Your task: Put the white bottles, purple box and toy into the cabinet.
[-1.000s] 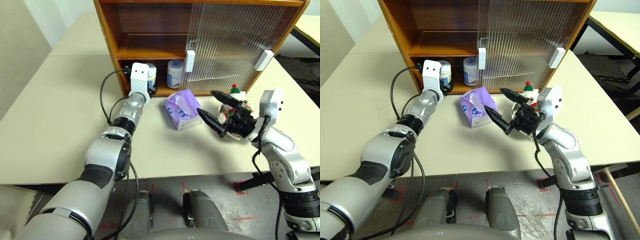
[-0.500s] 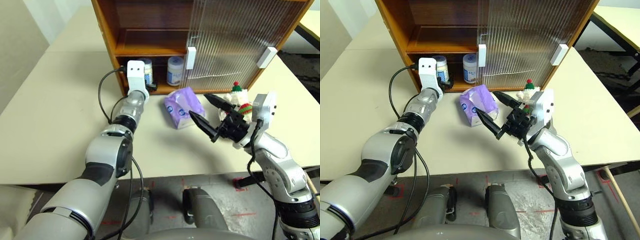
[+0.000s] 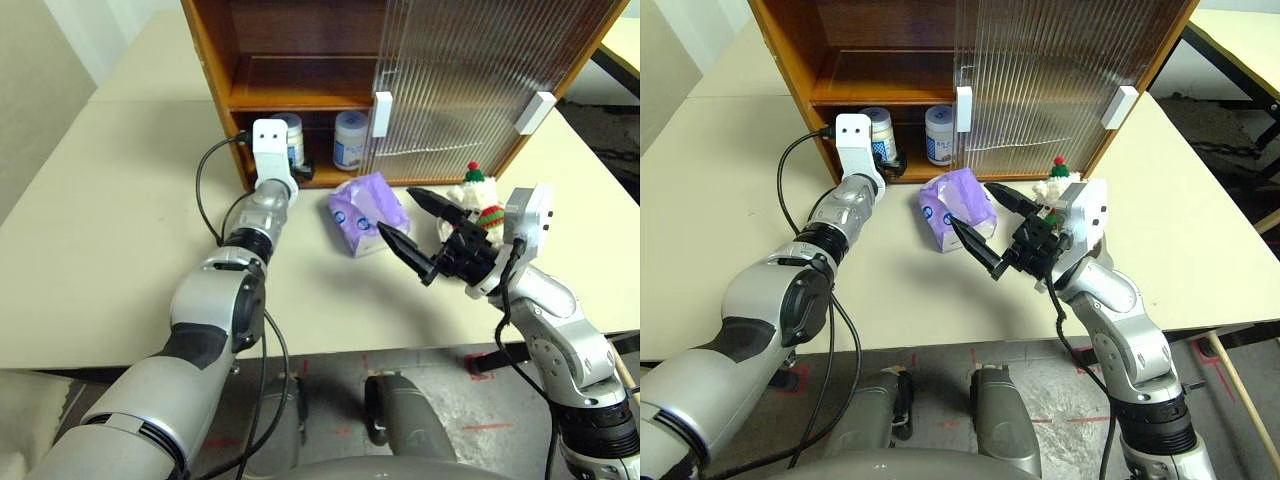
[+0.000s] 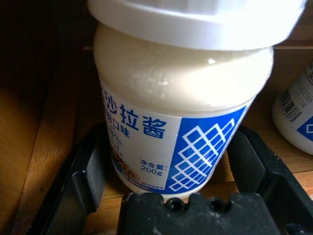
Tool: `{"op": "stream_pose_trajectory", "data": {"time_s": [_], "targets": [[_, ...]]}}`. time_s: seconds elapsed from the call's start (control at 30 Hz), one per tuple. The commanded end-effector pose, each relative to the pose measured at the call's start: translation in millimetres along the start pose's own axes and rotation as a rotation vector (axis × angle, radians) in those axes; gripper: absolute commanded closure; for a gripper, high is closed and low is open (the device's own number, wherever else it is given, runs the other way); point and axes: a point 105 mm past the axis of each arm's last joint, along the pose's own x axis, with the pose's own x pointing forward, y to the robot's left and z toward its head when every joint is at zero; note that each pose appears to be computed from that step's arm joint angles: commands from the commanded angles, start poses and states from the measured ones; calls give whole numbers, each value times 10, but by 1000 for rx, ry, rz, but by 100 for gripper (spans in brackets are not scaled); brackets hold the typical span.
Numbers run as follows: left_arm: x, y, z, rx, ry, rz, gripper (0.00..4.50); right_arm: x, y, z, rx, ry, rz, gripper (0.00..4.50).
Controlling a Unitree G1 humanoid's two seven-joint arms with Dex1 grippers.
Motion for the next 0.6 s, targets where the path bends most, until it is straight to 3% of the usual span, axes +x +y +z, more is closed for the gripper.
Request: {"op": "stream_pose_trajectory", "data": {"time_s": [0.03, 0.6], "targets": [[12, -111, 13, -28, 13, -25, 1, 15, 8, 5, -6, -1, 10, 0], [26, -124, 95, -18, 2, -31, 1, 69, 18, 1, -12, -13, 27, 0]]}}
